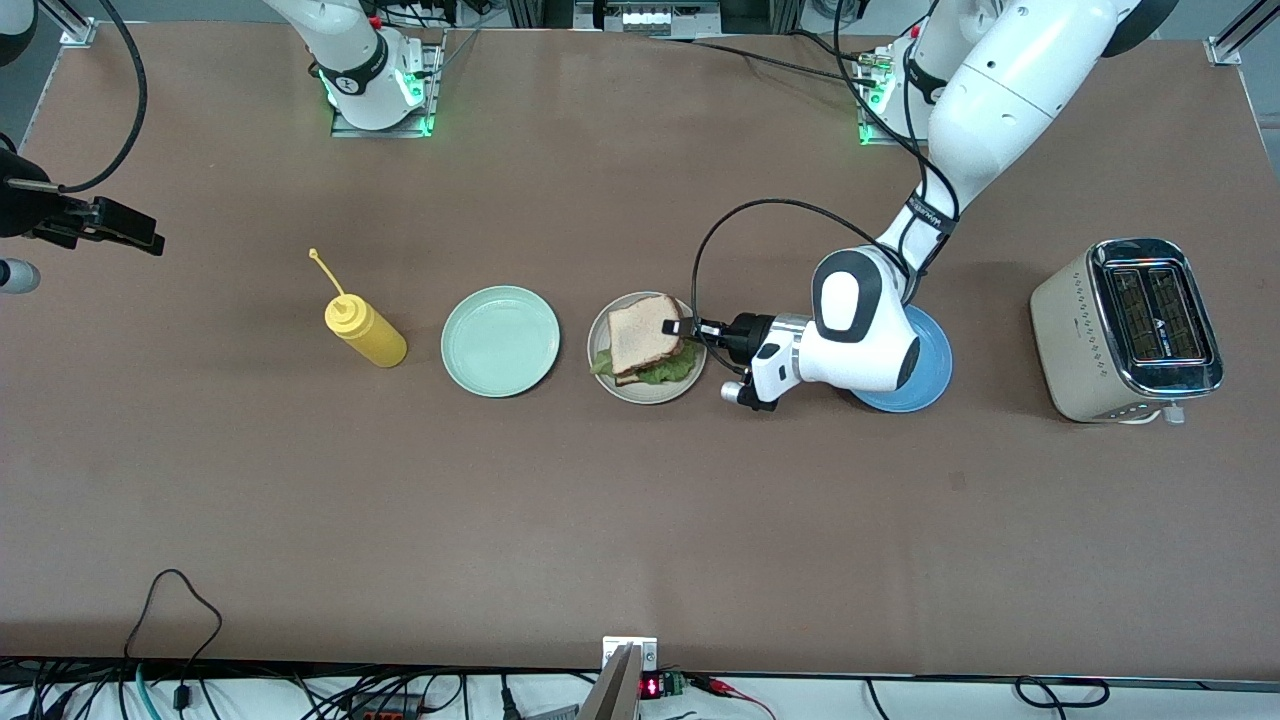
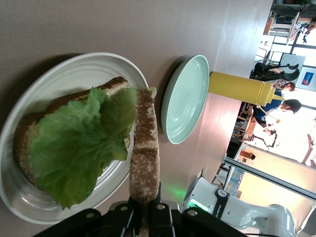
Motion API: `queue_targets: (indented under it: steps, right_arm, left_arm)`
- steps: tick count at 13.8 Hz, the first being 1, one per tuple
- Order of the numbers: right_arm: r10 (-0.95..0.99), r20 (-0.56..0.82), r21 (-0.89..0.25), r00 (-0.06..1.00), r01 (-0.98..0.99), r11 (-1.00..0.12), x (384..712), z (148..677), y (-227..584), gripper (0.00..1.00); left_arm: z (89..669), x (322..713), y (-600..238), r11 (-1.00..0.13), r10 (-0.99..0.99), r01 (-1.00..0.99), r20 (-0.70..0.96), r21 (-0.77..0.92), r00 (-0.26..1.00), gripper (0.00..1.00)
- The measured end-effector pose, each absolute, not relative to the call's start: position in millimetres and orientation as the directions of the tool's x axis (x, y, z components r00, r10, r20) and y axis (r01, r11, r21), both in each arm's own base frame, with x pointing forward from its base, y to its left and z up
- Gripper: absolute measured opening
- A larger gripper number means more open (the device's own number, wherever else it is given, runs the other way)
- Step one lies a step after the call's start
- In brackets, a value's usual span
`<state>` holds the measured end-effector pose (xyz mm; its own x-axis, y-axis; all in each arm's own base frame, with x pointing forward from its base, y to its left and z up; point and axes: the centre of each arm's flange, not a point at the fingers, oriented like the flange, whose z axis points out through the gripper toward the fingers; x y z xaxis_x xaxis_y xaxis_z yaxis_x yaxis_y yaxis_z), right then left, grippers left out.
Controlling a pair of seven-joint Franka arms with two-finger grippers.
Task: Make sandwich in beige plate with both arms
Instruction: 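Lower the toast onto the lettuce and open the left gripper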
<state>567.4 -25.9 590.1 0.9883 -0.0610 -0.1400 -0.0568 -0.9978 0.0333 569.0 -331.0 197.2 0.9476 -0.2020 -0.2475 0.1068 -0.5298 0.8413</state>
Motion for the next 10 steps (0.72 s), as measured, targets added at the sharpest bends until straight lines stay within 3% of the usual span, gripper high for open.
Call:
queue_targets:
  steps: [8,10]
  right_arm:
    - [-0.061,-0.142,0.033,0.988,-0.057,-0.998,567.3,590.0,-25.9,1.00]
    - [-0.061,-0.142,0.033,0.988,-0.057,-0.998,567.2,590.0,-25.9,1.00]
  left_arm:
    - [153.4,566.3,-315.0,-0.488,-0.225,0.077,-0.211,0.869,0.951,0.10]
    - [153.2,566.7,-314.5,-0.487,-0.225,0.075,-0.208,0.870,0.952,0.23]
